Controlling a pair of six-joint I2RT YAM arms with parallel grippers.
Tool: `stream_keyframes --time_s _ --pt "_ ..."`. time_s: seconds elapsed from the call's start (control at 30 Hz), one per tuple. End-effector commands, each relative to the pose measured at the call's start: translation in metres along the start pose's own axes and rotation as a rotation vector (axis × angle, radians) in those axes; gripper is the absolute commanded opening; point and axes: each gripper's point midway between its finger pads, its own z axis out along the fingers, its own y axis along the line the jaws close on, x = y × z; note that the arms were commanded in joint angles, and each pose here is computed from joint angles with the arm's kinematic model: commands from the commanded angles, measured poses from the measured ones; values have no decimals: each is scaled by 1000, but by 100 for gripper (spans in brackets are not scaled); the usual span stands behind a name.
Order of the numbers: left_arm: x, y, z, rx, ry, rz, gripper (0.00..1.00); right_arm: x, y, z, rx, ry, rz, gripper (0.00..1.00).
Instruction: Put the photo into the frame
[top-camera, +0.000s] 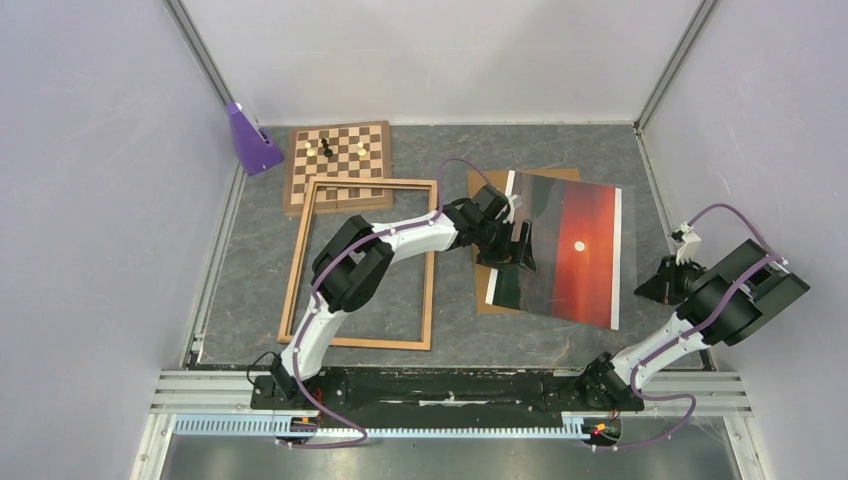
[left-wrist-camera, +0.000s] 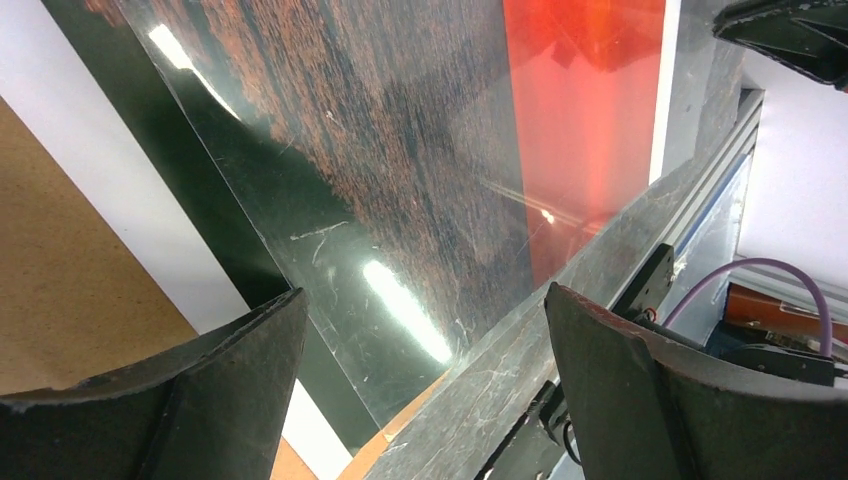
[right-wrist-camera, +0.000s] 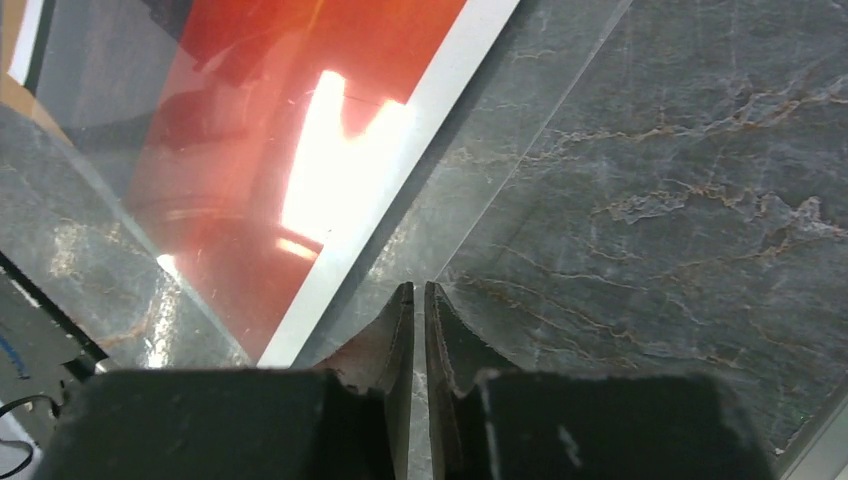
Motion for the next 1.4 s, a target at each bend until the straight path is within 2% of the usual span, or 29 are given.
stream_keyframes --time_s 0.0,0.27,0.3,0.33,0.67,1.07,1.37 --pt "24 32 20 -107 39 64 97 -24 41 -19 -97 -108 129 7" --pt "15 28 11 -110 15 106 97 -32 44 -17 -102 -127 109 3" --pt "16 27 10 -105 17 108 97 -33 45 -16 -107 -129 108 9" --pt "15 28 9 -108 13 110 97 -34 46 -15 -111 -129 106 2" --pt "-1 41 -10 -150 -33 145 98 -42 53 -2 -171 -154 113 0" --pt "11 55 2 -165 0 124 98 -34 42 22 -262 -173 167 7" --pt "17 57 6 -158 10 105 98 -17 14 42 -251 -152 225 19"
